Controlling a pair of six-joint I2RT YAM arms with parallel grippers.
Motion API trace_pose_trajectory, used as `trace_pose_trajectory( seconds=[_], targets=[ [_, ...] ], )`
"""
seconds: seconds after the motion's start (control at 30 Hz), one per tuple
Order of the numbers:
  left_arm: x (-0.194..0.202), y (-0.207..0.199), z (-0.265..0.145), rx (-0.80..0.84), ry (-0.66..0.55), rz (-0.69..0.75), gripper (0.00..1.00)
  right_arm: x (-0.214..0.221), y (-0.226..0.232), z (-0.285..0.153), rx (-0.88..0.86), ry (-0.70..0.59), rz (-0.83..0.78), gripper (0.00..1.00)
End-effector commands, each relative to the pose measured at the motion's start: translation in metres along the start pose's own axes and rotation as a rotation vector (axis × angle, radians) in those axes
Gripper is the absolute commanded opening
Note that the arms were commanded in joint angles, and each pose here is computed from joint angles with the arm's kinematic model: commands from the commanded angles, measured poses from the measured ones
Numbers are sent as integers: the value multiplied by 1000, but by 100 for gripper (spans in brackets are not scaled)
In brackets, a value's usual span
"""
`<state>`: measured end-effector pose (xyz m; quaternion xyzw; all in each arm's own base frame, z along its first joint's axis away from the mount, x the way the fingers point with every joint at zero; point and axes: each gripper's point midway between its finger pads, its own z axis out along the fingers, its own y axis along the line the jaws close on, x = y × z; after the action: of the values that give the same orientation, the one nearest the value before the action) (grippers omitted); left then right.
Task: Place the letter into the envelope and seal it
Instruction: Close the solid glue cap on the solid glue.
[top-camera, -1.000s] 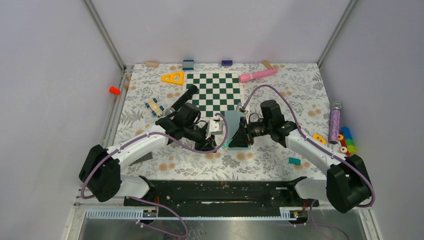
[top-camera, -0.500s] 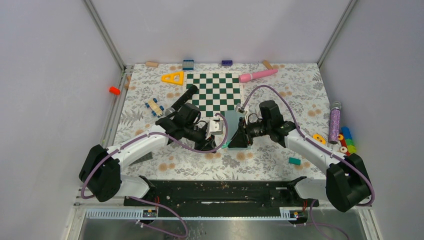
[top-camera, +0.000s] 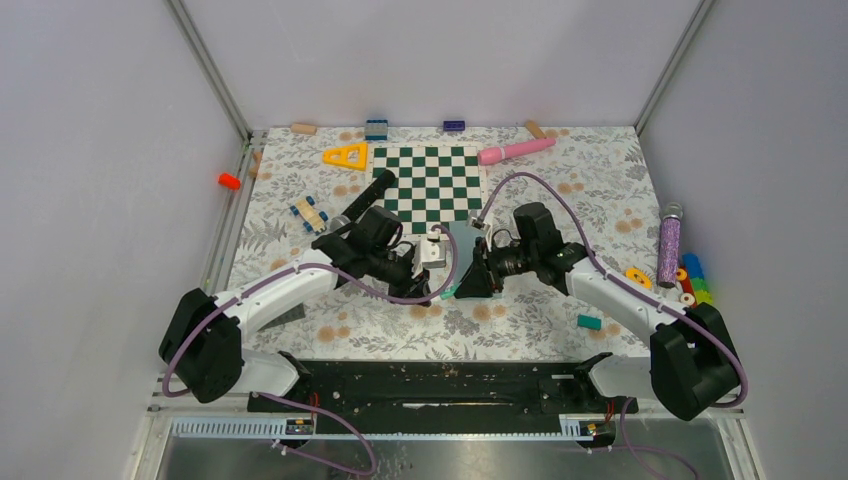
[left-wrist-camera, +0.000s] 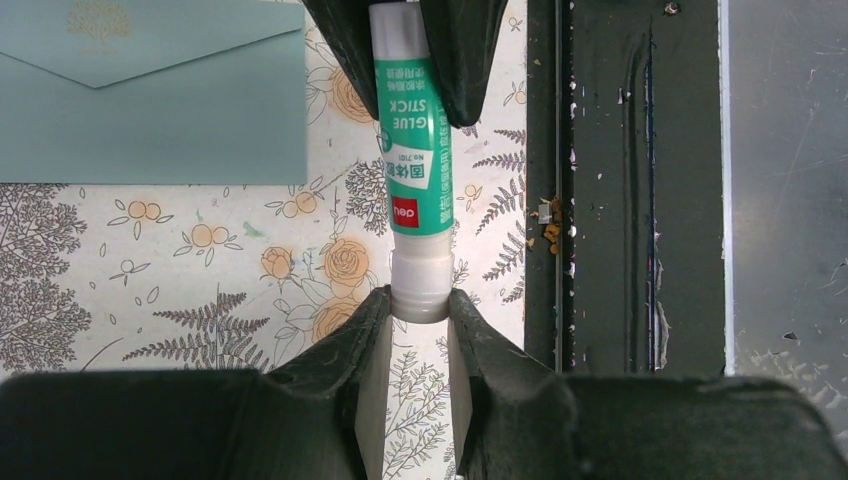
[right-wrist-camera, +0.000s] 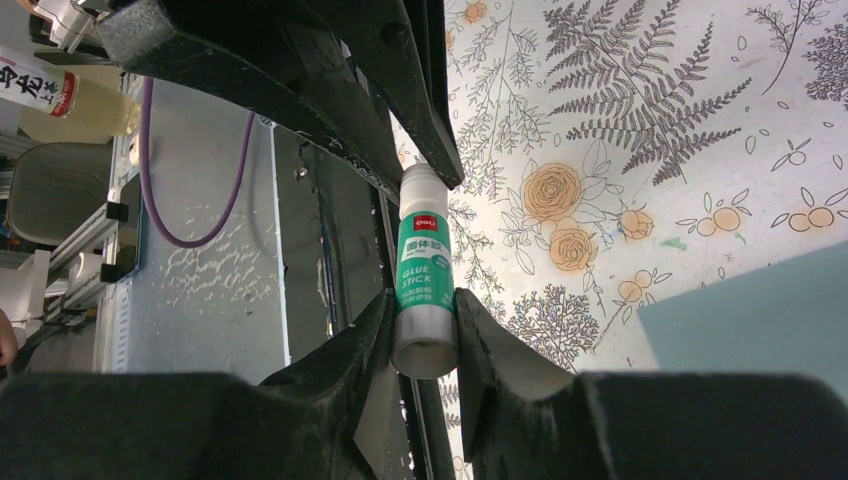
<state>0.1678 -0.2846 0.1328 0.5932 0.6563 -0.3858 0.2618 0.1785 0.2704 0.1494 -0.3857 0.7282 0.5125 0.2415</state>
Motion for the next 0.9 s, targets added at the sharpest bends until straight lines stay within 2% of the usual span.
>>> trace_pose_trajectory(
  seconds=[0.0, 0.33, 0.87],
  targets=[
    [-38, 5, -5, -13, -89, 71, 0, -3, -3, 4, 28, 16, -29, 2],
    [-38, 3, -3, 9, -90, 35, 0, -12, 3, 5, 21, -13, -40, 3],
    [-40, 23, -11, -74, -160, -11, 0, -23, 6, 1, -36, -46, 54, 0]
  ],
)
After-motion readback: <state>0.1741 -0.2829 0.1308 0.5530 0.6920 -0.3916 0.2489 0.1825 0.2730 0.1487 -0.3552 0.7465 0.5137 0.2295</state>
